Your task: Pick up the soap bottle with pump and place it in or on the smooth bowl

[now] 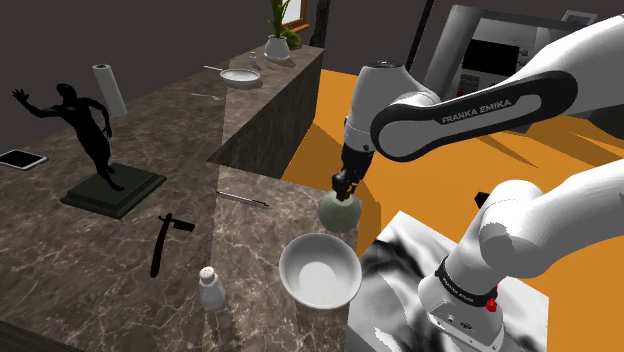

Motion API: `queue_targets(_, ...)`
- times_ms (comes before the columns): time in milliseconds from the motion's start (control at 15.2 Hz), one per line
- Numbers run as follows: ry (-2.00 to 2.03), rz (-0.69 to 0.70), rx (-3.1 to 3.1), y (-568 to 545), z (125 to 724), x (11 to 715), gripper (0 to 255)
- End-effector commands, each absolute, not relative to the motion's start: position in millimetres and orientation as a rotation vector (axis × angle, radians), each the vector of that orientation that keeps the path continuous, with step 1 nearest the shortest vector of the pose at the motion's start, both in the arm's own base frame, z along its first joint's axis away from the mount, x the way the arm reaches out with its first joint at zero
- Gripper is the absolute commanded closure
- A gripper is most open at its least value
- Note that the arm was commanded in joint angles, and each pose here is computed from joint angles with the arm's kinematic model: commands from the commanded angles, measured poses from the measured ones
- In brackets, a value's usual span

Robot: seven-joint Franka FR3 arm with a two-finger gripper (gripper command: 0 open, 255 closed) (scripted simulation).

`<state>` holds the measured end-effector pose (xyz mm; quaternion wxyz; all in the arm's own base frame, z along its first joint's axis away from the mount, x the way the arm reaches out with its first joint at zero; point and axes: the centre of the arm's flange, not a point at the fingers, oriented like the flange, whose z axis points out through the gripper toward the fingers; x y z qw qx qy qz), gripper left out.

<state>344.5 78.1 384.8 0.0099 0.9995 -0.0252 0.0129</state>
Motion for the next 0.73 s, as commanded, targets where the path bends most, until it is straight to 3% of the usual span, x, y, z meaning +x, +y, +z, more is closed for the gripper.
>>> queue_targets(0, -0.079, 0.04, 3.121, 78, 393, 345, 255)
queue_targets(660, -0.079, 0.04, 3.121, 78, 445, 345, 255)
